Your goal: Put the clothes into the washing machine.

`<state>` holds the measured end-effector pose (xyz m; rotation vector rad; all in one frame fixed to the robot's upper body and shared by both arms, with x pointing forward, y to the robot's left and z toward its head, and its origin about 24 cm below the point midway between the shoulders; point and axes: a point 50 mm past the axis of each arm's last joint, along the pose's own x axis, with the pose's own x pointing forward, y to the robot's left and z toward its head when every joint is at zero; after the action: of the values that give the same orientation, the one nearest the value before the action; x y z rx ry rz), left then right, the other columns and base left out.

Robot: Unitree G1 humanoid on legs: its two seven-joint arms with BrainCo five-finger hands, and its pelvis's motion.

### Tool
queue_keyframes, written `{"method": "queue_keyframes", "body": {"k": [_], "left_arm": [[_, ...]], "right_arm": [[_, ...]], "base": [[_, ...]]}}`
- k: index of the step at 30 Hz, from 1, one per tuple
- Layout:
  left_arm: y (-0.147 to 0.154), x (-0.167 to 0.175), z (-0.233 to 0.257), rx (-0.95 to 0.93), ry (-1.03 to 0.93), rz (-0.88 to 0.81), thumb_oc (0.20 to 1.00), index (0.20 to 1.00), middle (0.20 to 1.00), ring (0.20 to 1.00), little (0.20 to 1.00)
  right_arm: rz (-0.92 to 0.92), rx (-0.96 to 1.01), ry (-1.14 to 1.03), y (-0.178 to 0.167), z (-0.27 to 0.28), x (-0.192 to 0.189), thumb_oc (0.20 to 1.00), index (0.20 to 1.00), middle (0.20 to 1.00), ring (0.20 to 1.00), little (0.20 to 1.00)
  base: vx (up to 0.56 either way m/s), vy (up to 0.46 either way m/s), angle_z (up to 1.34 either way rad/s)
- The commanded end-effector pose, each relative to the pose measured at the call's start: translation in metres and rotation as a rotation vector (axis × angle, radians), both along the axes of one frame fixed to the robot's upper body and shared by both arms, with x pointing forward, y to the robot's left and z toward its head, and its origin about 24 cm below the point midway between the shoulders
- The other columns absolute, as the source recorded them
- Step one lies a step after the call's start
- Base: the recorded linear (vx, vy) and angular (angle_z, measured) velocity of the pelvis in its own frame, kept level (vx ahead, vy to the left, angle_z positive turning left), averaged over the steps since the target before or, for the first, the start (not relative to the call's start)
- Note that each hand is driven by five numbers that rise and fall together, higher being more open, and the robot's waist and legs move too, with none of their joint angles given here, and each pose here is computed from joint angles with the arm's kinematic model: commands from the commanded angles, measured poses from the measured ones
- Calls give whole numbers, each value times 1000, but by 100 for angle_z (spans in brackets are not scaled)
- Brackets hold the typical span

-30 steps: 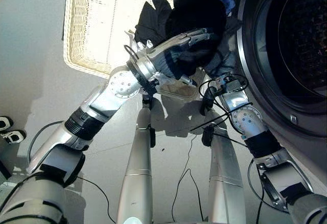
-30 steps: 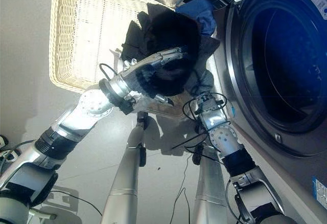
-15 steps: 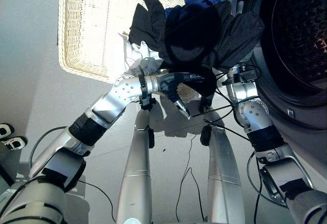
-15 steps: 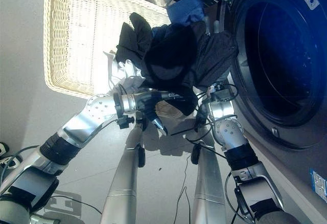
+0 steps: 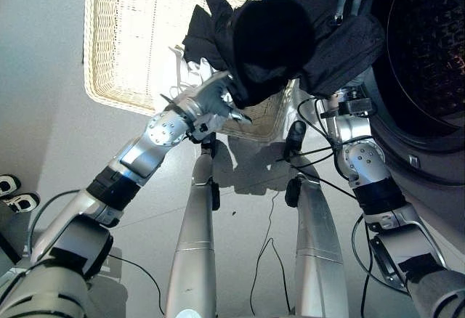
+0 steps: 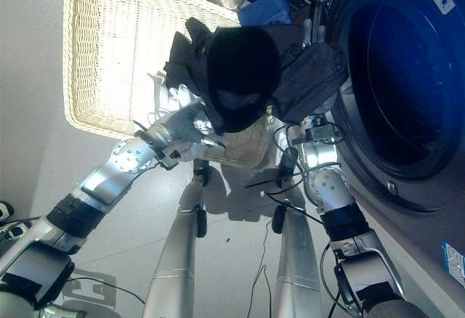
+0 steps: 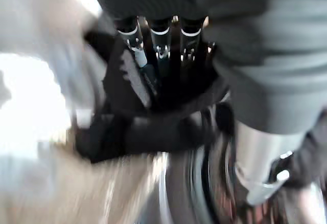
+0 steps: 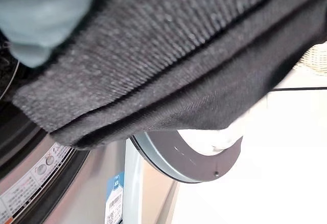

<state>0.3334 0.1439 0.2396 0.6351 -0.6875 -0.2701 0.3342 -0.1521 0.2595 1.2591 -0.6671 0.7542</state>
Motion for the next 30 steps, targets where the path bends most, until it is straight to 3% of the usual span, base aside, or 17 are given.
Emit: {"method": "queue_keyframes", "body": {"k": [1,7,14,19,30], "left_arm": [[11,-12,27,-243,-241,44,1000,1000,1000,1000,1000],[17,-24,24,-421,-364,81,1000,1000,1000,1000,1000],[6,-41,34,-604,-484,-27,1000,1000,1000,1000,1000],[-3,-43,36,-585,-493,-46,1000,1000,1000,1000,1000],[-14,-37,34,-432,-410,-114,1000,1000,1000,1000,1000]], "right_arm": [[-5,11,-193,-5,26,-29,200,200,200,200,200],[-18,7,-188,3,21,-33,200,200,200,200,200],[-55,-60,-152,16,17,-35,200,200,200,200,200],[-76,-144,-133,24,14,-32,200,200,200,200,200],[73,-241,-247,44,12,-43,200,200,200,200,200]], "base": [[0,0,0],[0,0,0],[0,0,0],[0,0,0],[0,0,0]]}}
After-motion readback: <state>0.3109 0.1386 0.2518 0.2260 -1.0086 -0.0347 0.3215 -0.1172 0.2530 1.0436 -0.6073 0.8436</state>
